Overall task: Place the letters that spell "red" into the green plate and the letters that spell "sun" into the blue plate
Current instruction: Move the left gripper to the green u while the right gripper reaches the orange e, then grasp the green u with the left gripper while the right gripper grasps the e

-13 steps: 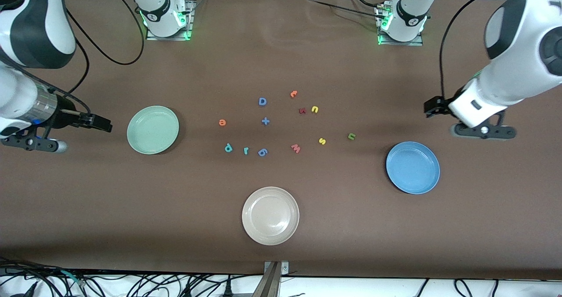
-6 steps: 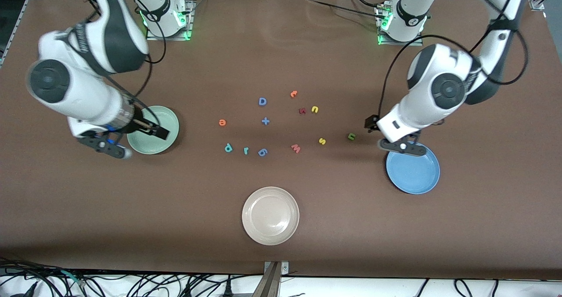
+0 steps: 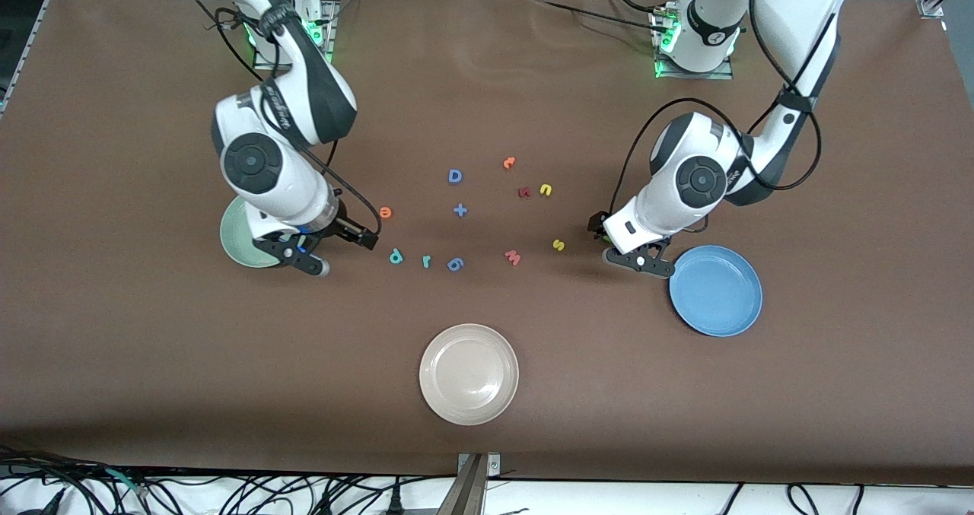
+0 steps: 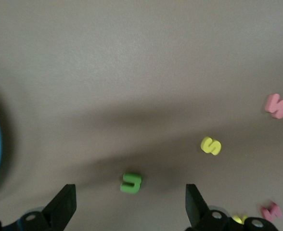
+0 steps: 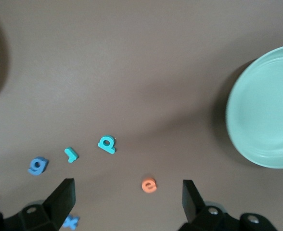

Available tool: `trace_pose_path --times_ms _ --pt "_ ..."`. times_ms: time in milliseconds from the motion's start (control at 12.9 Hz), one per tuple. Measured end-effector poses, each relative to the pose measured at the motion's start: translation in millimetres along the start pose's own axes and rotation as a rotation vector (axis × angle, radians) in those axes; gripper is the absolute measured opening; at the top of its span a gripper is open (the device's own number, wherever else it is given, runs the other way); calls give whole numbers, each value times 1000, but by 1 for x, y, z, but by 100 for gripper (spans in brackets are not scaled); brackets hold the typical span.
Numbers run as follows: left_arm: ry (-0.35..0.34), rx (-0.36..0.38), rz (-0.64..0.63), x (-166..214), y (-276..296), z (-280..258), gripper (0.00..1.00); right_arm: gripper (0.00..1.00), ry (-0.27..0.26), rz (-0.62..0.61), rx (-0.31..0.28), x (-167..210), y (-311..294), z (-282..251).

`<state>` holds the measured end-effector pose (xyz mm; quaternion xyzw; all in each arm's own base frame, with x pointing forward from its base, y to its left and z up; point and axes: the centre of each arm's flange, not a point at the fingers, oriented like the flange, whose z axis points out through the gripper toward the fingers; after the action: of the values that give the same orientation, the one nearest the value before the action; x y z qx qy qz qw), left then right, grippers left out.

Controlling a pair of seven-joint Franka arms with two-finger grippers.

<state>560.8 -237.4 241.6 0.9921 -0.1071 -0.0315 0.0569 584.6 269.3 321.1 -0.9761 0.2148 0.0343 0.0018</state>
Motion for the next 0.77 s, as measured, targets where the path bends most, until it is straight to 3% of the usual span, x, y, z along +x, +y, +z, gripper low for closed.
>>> trace_pose_path --times_ms 309,619,773 --pt "-12 10 18 -13 -3 30 100 99 -12 -30 -3 -35 10 94" --pt "-11 -2 14 -14 -4 49 100 99 -45 -52 -23 -60 11 129" --pt "-6 -2 19 -15 -4 55 100 93 -58 -57 -32 -71 13 138"
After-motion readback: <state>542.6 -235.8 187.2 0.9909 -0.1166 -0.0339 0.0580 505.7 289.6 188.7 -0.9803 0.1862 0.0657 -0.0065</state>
